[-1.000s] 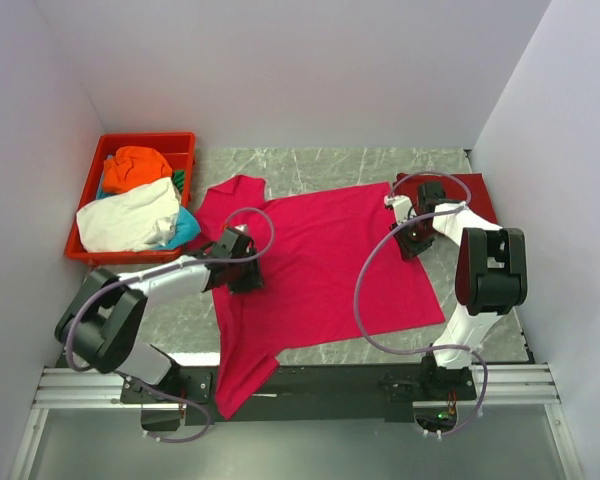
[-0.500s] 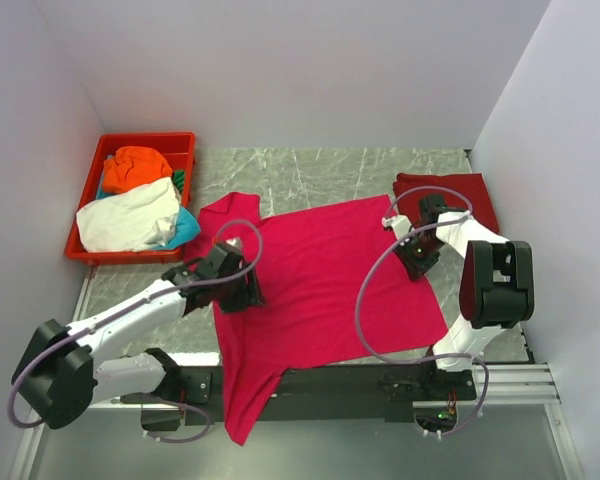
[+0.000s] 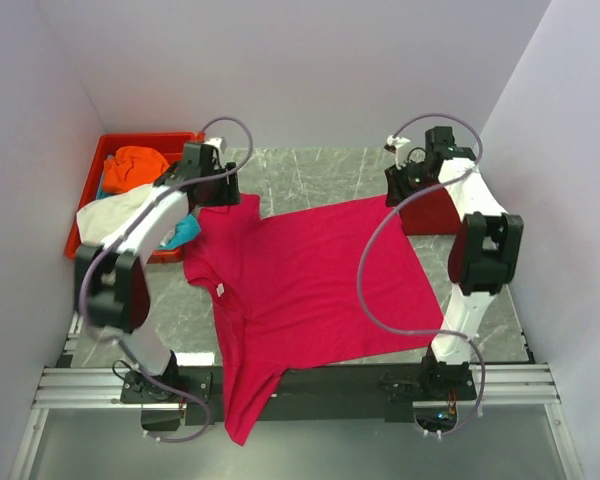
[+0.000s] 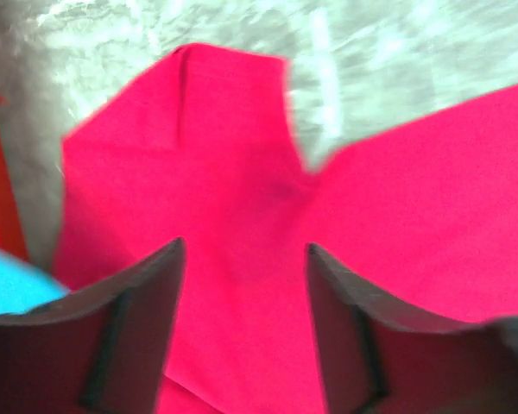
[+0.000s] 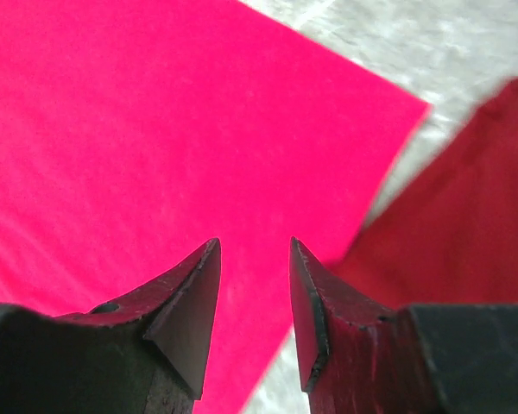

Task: Fold and stack the t-shirts
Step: Flatten the tshirt out

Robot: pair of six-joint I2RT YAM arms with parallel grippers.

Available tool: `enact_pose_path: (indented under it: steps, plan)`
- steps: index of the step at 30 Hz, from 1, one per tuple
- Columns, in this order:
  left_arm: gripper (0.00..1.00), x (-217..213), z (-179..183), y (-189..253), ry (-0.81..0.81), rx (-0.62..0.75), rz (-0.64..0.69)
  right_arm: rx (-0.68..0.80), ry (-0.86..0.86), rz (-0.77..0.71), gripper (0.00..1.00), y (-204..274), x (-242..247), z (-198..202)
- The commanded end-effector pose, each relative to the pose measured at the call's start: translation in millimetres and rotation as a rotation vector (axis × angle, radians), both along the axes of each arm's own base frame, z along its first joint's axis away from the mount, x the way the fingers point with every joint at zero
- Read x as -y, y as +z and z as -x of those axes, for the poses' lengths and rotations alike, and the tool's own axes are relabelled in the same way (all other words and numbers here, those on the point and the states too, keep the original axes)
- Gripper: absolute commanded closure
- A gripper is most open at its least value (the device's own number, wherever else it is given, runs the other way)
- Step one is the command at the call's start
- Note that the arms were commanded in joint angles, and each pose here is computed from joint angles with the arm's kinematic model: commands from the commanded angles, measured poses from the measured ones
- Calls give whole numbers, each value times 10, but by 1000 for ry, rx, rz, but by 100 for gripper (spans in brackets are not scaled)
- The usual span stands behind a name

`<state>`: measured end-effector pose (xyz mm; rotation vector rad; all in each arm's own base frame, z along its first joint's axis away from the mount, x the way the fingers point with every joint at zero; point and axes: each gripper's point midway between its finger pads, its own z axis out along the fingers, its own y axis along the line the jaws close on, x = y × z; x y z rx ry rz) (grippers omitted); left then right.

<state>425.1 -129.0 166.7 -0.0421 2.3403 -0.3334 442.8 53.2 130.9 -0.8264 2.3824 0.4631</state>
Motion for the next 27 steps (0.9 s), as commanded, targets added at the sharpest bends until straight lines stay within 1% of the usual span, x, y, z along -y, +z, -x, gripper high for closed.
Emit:
enact_pose_path:
  steps: [1,2,3,4,5,6,9,12,16,27]
  plan:
    - [40,-167,-267,-330,-146,-65,-220,-64,-2,-128,55,-27,-166,-97]
    - [44,-195,-330,-416,-188,-68,-274,-76,-5,-135,55,-82,-174,-128]
    - [45,-291,-407,-576,-195,-88,-350,-74,-4,-140,55,-88,-180,-148]
    - [46,-320,-507,-572,-194,-58,-380,-70,-1,-147,55,-79,-191,-169]
    - [45,-366,-553,-607,-232,-40,-436,-76,1,-148,55,-117,-193,-174]
    - [46,-413,-597,-643,-237,-26,-475,-82,3,-147,55,-143,-192,-161]
    - [45,-461,-660,-758,-313,-3,-557,-90,7,-135,55,-215,-171,-128]
    - [45,-475,-722,-827,-328,-18,-582,-79,5,-134,55,-235,-142,-135]
    - [47,-403,-826,-856,-349,-14,-564,-89,5,-141,55,-256,-139,-143]
    - [49,-344,-823,-1174,-386,-82,-540,-91,-9,-144,55,-247,-97,-173]
